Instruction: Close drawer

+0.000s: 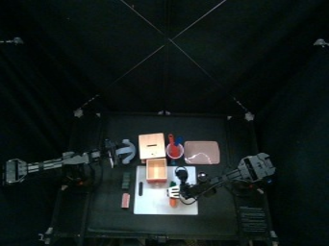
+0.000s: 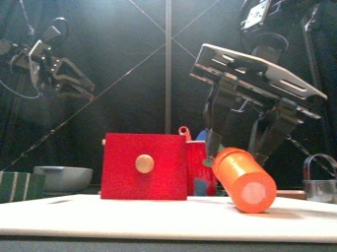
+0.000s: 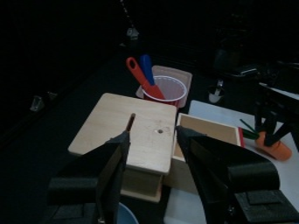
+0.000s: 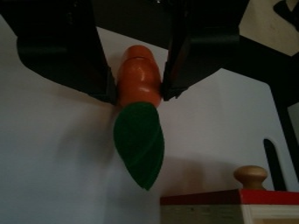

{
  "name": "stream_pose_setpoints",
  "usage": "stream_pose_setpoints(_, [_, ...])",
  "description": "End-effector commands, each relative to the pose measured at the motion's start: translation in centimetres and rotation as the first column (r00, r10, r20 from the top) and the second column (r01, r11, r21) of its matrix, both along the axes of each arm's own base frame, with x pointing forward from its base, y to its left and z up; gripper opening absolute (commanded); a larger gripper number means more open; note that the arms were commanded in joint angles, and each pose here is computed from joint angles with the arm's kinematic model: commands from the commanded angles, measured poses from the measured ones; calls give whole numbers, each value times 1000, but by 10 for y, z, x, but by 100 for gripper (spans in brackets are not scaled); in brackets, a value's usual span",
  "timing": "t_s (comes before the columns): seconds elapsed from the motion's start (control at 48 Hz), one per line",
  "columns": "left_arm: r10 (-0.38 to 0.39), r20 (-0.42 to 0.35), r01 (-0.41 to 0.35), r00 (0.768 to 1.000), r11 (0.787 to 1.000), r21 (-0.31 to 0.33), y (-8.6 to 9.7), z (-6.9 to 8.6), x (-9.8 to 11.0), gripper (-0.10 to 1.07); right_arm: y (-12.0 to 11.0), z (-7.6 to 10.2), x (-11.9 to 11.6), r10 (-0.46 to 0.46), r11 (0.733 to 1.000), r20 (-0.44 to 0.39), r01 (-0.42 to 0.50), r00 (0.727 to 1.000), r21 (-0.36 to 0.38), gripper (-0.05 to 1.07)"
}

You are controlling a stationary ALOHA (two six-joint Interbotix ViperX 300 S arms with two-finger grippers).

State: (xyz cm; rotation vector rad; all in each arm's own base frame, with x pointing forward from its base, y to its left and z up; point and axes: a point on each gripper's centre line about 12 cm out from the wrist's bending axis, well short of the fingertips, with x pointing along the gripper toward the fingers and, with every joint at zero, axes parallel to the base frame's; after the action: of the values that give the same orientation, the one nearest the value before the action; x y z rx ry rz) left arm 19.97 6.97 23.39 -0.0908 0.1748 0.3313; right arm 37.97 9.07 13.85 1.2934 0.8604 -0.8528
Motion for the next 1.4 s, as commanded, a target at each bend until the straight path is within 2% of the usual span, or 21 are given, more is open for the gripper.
stream_pose_setpoints(0.0, [-2, 13, 2, 1000, 1000, 6, 1, 6, 2, 84, 1, 8, 4, 0, 1000, 30, 0, 1000, 11, 82])
stream_pose_setpoints(0.25, [-1, 10, 1, 1000, 1000, 4, 0, 5, 2, 84, 1, 3, 6, 1, 1000, 25, -2, 1000, 10, 87])
stream_pose_setpoints(0.396, [-1, 2, 1, 1000, 1000, -1, 0, 2, 2, 84, 0, 11, 5, 4, 1000, 33, -4, 999, -1, 87])
stream_pose_setpoints(0.521, [0, 0, 0, 1000, 1000, -1, 0, 3, 2, 84, 0, 25, 9, 22, 1000, 62, -21, 998, -19, 87])
stream_pose_setpoints(0.667, [-3, 2, 3, 1000, 1000, -5, 0, 3, 2, 84, 4, 54, 18, 75, 995, 145, -65, 987, -70, 87])
stream_pose_setpoints(0.812, [-15, 5, 15, 1000, 1000, -10, -3, 3, 3, 84, 7, 82, 22, 134, 981, 189, -103, 973, -165, 87])
stream_pose_setpoints(0.917, [-31, 16, 31, 999, 1000, -3, -6, 6, 5, 84, 5, 101, 16, 192, 947, 186, -132, 964, -292, 86])
stream_pose_setpoints(1.021, [-52, 36, 52, 998, 999, 0, -10, 11, 7, 84, 4, 121, 6, 285, 891, 200, -182, 937, -416, 86])
stream_pose_setpoints(1.083, [-76, 47, 75, 996, 997, 4, -14, 14, 10, 84, 4, 133, -1, 359, 844, 213, -218, 909, -489, 86])
stream_pose_setpoints(1.125, [-87, 51, 87, 995, 996, 2, -17, 15, 10, 84, 4, 141, -7, 423, 799, 216, -251, 880, -546, 86])
stream_pose_setpoints(1.188, [-104, 58, 104, 993, 995, -4, -21, 16, 12, 84, 2, 146, -15, 496, 734, 195, -289, 846, -615, 86])
stream_pose_setpoints(1.25, [-124, 64, 125, 990, 992, -16, -26, 17, 13, 84, 0, 143, -22, 551, 678, 160, -326, 819, -659, 86])
stream_pose_setpoints(1.375, [-140, 91, 146, 986, 987, -61, -33, 21, 16, 84, -6, 139, -36, 615, 608, 120, -373, 779, -701, 86])
